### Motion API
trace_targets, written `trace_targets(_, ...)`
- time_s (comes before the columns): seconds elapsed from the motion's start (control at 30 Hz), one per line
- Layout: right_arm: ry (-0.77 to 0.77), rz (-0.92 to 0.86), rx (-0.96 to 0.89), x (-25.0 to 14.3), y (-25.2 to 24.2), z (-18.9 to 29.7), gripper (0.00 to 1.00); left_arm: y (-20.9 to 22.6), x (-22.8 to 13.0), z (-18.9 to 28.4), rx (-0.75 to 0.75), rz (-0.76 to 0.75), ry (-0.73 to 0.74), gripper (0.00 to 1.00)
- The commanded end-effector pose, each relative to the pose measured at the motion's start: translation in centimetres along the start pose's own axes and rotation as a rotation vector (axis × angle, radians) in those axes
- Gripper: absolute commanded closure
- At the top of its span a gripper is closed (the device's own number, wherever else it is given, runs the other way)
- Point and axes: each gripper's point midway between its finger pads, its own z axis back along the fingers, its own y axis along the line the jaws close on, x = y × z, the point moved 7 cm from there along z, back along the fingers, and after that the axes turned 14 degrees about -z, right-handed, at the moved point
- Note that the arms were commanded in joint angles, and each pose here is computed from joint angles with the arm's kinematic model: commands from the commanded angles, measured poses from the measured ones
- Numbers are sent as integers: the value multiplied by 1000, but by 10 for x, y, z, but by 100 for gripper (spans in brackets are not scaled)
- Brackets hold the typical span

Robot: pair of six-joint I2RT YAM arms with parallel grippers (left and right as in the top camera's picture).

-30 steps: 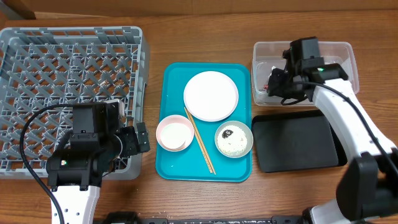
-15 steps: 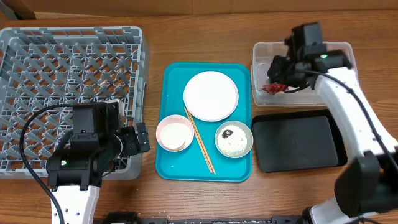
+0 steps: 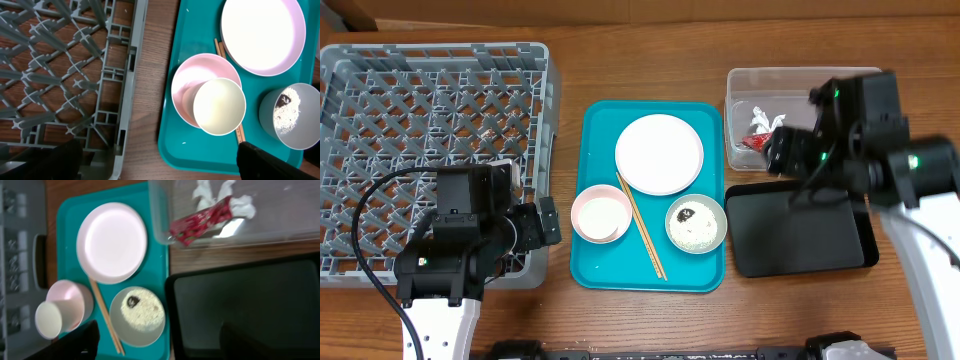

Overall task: Sort waste into correct bins and load items into the dishwasher
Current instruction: 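Grasp the rim of the steel rice bowl with the right gripper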

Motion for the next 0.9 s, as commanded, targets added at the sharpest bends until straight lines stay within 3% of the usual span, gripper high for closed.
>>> trace_targets(0.0,59,122,72,-31,15,-1,20,2,6,5,17,11,-27,0)
trace_targets(0.2,209,334,105,-84,52,-49,28,2,7,5,17,10,-32,0)
trace_targets(0.43,296,414,-36,-128,69,-110,32,2,7,5,17,10,-31,0)
trace_targets(0.63,416,409,-164,-150,65,-176,48,2,7,5,17,10,-31,0)
trace_targets(0.77,440,386,-195,-155,62,-194,75,2,7,5,17,10,-31,0)
trace_targets(0.87,460,384,-220,-158,58,-202,76,2,7,5,17,10,-31,0)
